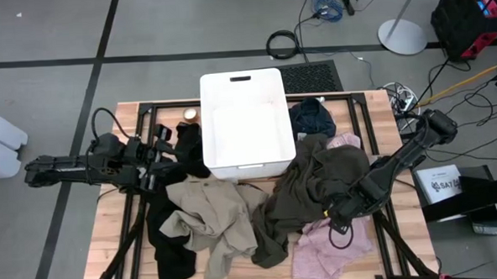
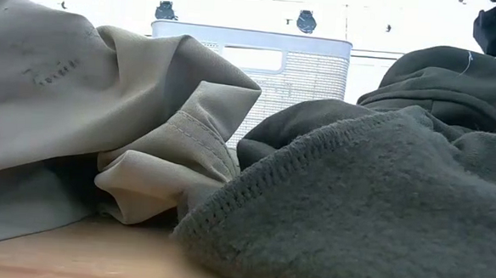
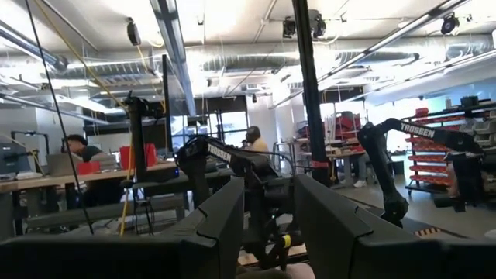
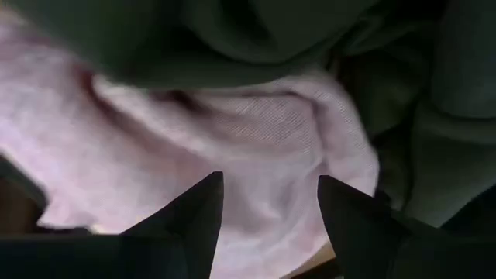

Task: Fold laundry
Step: Put the pink polo into the white laundry bin

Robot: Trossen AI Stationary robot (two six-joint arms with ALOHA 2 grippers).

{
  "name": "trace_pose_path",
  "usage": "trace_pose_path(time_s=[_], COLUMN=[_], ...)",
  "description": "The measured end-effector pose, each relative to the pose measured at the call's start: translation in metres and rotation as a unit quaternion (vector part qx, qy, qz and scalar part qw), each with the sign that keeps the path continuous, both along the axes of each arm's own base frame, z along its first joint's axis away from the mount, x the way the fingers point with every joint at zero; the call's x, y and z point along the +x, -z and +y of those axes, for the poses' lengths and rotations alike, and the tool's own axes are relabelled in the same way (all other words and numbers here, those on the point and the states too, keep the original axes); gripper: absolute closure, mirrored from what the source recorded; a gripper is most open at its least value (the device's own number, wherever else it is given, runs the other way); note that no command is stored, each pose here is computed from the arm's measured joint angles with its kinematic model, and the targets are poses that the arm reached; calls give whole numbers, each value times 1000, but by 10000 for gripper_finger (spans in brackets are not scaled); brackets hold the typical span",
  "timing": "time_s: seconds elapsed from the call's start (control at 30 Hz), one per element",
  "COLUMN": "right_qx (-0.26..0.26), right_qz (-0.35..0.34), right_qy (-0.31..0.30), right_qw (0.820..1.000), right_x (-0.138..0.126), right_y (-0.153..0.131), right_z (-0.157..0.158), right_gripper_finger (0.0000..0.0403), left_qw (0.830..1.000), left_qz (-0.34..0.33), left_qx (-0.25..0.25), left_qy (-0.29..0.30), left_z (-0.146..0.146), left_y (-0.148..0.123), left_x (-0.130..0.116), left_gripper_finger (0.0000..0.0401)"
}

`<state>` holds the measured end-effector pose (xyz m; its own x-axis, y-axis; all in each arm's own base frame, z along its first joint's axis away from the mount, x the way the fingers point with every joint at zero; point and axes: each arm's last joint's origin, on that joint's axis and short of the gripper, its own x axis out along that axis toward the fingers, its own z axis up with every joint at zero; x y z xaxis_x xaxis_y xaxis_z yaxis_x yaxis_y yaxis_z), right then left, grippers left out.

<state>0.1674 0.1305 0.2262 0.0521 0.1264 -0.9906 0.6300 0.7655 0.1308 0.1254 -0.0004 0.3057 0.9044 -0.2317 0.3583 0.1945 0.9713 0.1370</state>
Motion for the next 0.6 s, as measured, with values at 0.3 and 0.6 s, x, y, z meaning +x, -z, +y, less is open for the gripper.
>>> trace_pose_path(time_s=[0.3, 0.6], right_qx=[-4, 32], right_qz=[-30, -71], right_qy=[-21, -76], right_qw=[999, 994], right_x=[4, 12], right_y=[1, -17], right_z=[1, 9], right_gripper_finger=[295, 401], left_qw=[1000, 996], left_qz=[23, 52], left_qx=[-17, -64], left_qy=[6, 25], left_z=[0, -1], left_y=[3, 7], left_x=[1, 2], left_gripper_finger=[276, 276])
